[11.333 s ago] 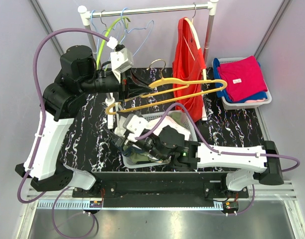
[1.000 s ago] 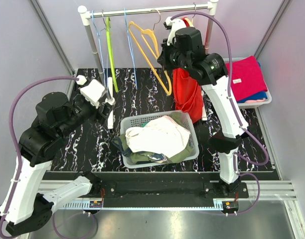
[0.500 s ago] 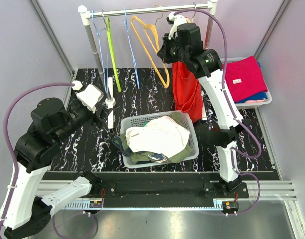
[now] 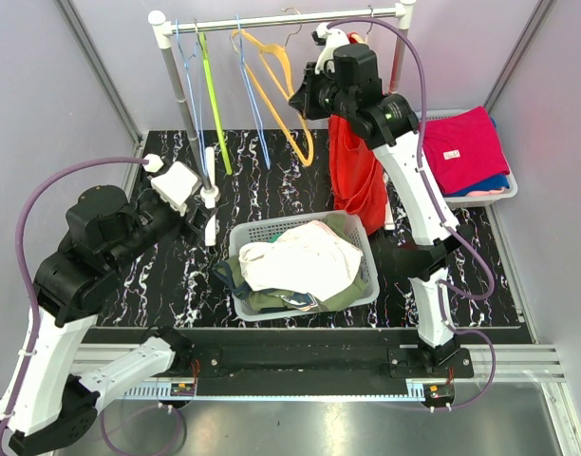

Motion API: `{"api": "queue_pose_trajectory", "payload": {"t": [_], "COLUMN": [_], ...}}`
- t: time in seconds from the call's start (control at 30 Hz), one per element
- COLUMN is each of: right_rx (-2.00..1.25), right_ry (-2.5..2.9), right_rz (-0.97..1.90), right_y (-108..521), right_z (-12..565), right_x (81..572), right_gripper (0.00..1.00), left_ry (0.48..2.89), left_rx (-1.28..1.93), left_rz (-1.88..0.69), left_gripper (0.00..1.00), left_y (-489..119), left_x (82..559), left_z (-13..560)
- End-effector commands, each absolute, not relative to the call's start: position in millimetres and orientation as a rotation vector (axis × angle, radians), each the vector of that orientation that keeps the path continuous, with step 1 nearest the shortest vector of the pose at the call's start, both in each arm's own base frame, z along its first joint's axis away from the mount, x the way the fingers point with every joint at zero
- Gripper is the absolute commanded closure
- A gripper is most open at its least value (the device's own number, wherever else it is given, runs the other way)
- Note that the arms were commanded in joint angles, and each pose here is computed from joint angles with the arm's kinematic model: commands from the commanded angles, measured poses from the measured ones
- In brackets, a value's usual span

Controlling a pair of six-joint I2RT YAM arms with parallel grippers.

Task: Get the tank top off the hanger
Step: Place the hanger at the clothesline.

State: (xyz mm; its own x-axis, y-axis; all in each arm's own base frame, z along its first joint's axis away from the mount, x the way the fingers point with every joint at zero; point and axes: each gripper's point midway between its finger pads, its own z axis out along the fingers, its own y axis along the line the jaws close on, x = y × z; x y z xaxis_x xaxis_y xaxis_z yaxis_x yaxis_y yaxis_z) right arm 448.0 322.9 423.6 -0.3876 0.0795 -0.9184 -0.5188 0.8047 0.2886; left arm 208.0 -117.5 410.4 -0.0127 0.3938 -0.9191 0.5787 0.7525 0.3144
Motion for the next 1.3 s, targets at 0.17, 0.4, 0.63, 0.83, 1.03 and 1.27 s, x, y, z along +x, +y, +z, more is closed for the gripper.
{"api": "queue_pose_trajectory", "payload": {"t": [0.17,0.4,0.63,0.83,1.03,1.27], "right_rx": [-0.41,-0.433,-0.451,-0.451,-0.422,-0.372], "right_ry": [1.779,1.783,1.766,1.776,1.703,1.674], "right_rz": [0.739,0.734,0.74,0.624,0.548,0.43], "right_y": [371,385,395,372,338,292], "right_z": [434,427,427,432,473,499], "right_x": [434,429,427,423,407,394], "right_gripper": [1.0,1.0,1.0,0.69,0.44,0.33], "left_ry": [1.57,1.569,1.569,1.571,1.576,1.572], "left_rx": [0.762,0.76,0.76,0.758,0.759,0.759], "left_rz": [-0.186,-0.185,-0.19,-0.182,-0.188,-0.18], "left_gripper": [0.19,0.19,0.19,0.19,0.19,0.19], "left_y": [-119,-118,-119,-118,-120,-118], "left_x": [210,209,209,210,211,210], "left_z": [428,427,427,427,426,427]}}
